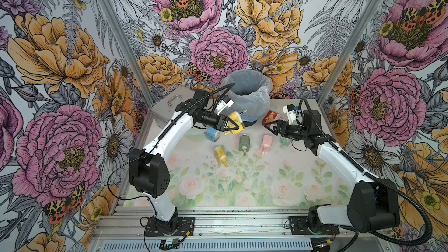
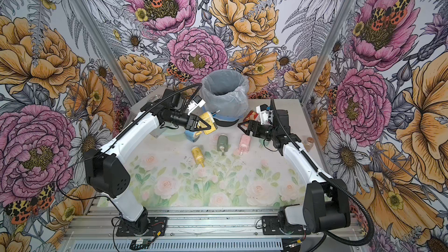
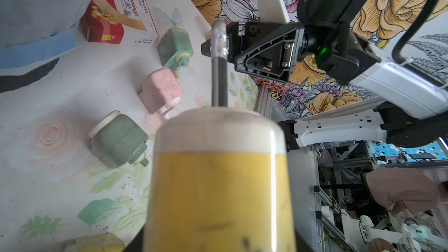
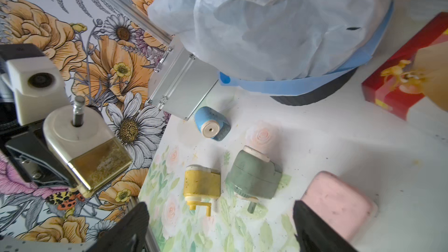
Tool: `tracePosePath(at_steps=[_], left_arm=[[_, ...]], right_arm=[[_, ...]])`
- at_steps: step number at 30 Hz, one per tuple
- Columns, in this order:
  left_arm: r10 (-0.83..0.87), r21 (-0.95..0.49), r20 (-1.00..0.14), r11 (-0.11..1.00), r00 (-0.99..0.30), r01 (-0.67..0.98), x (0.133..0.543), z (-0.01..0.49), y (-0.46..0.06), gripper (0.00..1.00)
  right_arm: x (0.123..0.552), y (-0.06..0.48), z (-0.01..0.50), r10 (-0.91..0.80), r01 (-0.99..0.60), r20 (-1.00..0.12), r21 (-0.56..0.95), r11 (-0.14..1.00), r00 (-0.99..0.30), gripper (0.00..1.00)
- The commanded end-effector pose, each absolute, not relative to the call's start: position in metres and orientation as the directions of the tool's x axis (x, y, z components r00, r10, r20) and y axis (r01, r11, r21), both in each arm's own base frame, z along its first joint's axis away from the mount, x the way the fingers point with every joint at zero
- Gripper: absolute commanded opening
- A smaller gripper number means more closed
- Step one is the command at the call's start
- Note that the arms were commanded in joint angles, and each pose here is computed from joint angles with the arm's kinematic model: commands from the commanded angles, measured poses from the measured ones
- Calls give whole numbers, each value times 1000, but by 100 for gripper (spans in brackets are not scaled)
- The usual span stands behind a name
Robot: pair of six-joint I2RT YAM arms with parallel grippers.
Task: Take out the pencil sharpener tray and clean the shavings
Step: Open the container of the pencil sharpener.
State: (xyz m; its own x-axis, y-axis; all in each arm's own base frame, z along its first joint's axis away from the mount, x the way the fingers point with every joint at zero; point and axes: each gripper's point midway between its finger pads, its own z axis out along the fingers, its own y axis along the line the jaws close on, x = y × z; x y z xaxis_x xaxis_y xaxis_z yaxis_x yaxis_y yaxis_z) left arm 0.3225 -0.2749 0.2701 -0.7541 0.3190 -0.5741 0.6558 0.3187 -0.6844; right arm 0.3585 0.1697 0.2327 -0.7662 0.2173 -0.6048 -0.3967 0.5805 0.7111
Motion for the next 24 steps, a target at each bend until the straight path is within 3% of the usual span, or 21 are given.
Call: tracePosePath(at_steps=[1, 5, 9, 15, 24], left_arm=[[307, -707, -604, 219, -735, 672, 314, 280, -270, 2], [330, -668, -602, 292, -727, 685, 315, 268, -267, 0], [343, -705, -583, 238, -737, 668, 299, 270, -277, 0], [333, -702, -644, 101, -689, 705, 271, 302, -281, 0], [346, -695, -681, -26, -645, 719, 235, 322, -289, 0]], right_arm=[[345, 189, 262, 161, -535, -669, 696, 479, -726, 91], [332, 207, 276, 132, -603, -687, 701, 381, -714, 82], [313, 222, 290, 69, -650, -693, 702, 290, -718, 79], [276, 248, 308, -21, -700, -707, 696, 159, -707, 74], [247, 257, 334, -50, -739, -738, 667, 97, -673, 71]])
